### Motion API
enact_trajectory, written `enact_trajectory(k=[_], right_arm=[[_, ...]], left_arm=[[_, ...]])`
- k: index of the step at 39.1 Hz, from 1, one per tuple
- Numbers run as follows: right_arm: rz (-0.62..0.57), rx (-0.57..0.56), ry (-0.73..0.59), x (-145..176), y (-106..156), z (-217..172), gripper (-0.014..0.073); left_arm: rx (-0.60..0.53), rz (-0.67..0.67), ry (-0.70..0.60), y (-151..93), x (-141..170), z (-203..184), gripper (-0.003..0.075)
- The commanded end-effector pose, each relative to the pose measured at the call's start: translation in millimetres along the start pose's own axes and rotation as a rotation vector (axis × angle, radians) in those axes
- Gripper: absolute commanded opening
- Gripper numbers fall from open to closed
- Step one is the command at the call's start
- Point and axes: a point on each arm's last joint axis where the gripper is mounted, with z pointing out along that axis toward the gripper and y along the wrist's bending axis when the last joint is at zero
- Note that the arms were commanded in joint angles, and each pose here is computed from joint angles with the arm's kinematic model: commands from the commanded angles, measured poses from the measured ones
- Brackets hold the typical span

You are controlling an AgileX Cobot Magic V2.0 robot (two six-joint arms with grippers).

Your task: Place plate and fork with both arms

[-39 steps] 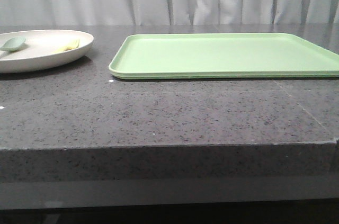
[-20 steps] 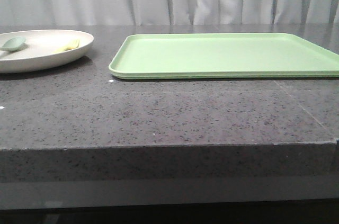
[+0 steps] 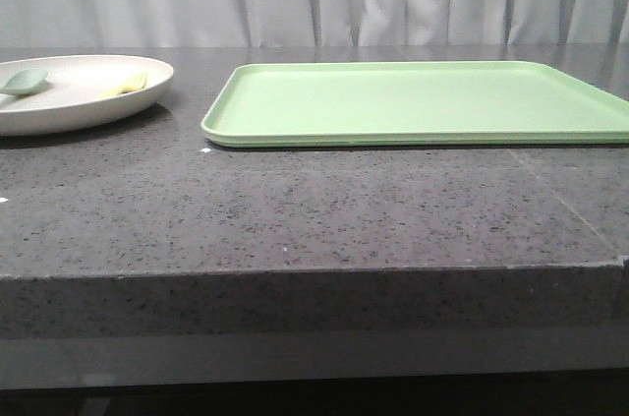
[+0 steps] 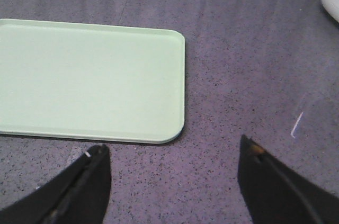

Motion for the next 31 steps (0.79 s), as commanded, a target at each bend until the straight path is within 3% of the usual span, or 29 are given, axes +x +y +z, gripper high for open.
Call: enact_trajectory(k=[1,6,15,24,31], right_arm=[[-0.007,0.000,-0.101,-17.1,0.2,-3.2,0.0530],[-0.007,0.000,-0.101,-17.1,0.2,-3.2,0.0530],[-0.007,0.000,-0.101,-17.1,0.2,-3.2,0.0530],[-0.007,0.000,-0.101,-17.1,0.2,-3.2,0.0530],[-0.007,0.000,-0.101,-17.1,0.2,-3.2,0.0530]], left_arm=[[0.006,0.007,-0.048,-1.5,-19.3,4.4,0.0482],[-0.010,0.039,0.081,-1.0,-29.3,21.9,0.0549],[-0.079,0.155,0.292,6.5,-47.3,74.2,0.0553],[-0.207,0.073,0.561,44.4,-60.0,138.5,0.0548],[-0.010,-0.058,0.679,72.0,-63.8,195.4,0.0548]])
